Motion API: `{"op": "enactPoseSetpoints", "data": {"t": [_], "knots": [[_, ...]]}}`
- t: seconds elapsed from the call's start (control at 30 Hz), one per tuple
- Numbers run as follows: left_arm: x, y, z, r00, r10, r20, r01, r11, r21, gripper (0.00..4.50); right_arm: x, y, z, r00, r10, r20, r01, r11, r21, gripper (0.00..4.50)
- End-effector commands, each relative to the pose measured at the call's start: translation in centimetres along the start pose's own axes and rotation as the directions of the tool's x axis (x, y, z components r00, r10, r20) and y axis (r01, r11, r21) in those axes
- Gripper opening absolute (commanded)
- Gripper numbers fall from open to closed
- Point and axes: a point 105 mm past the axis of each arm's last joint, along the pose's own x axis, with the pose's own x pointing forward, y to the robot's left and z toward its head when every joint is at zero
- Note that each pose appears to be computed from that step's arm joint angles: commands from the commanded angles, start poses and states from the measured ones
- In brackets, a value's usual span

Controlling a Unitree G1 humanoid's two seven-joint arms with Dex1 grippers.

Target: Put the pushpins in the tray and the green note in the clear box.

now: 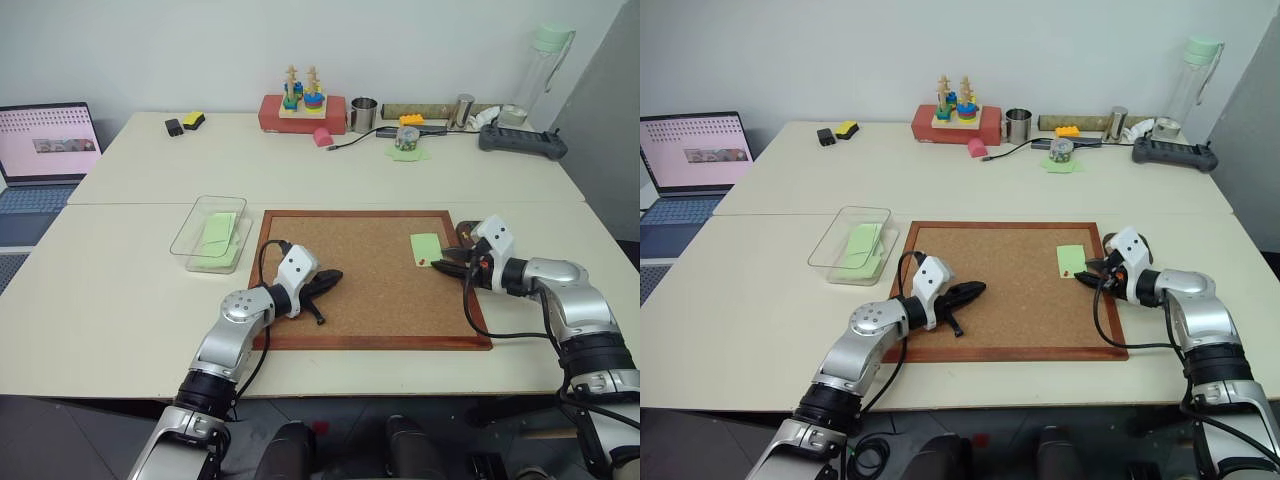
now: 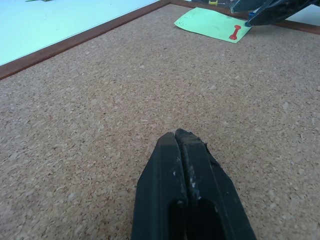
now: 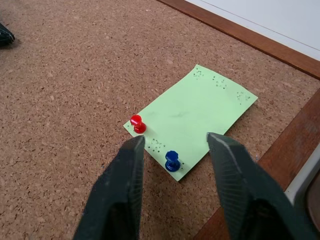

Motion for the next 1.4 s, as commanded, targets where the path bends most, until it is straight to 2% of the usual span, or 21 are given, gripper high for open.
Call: {"op": "enactPoseSetpoints", "data": {"t": [0.03, 0.2, 0.23, 0.57, 1.1, 1.23, 1.4], "knots": [[0.1, -1.0, -2.0, 0.998, -0.025, -0.065, 0.022, 0.999, -0.038, 0.0, -0.6, -0.6, 1.0, 1.0, -0.015, 0.026, 0.017, 0.999, -0.045, 0.98], [0.1, -1.0, -2.0, 0.998, -0.026, -0.066, 0.023, 0.999, -0.037, 0.0, -0.6, -0.5, 1.0, 1.0, -0.014, 0.027, 0.016, 0.998, -0.062, 0.1], [0.1, -1.0, -2.0, 0.997, -0.026, -0.066, 0.023, 0.999, -0.037, 0.0, -0.6, -0.5, 1.1, 0.999, -0.013, 0.03, 0.014, 0.998, -0.063, 0.04], [0.2, -1.0, -2.0, 0.997, -0.024, -0.069, 0.021, 0.999, -0.035, 0.0, -1.6, -0.4, 2.9, 0.996, 0.007, 0.089, -0.002, 0.998, -0.058, 0.04], [0.3, -1.3, -2.5, 0.997, -0.024, -0.078, 0.021, 0.999, -0.04, 0.0, -3.2, -1.2, 5.5, 0.983, -0.028, 0.183, 0.021, 0.999, 0.038, 0.04], [0.3, -1.3, -2.5, 0.997, -0.023, -0.079, 0.019, 0.999, -0.041, 0.0, -3.9, -3.6, 5.5, 0.971, -0.162, 0.176, 0.149, 0.985, 0.086, 0.04], [0.2, -1.4, -2.7, 0.996, -0.026, -0.083, 0.023, 0.999, -0.043, 0.0, -3.9, -6.5, 3.6, 0.937, -0.341, 0.075, 0.335, 0.939, 0.081, 0.04]]}}
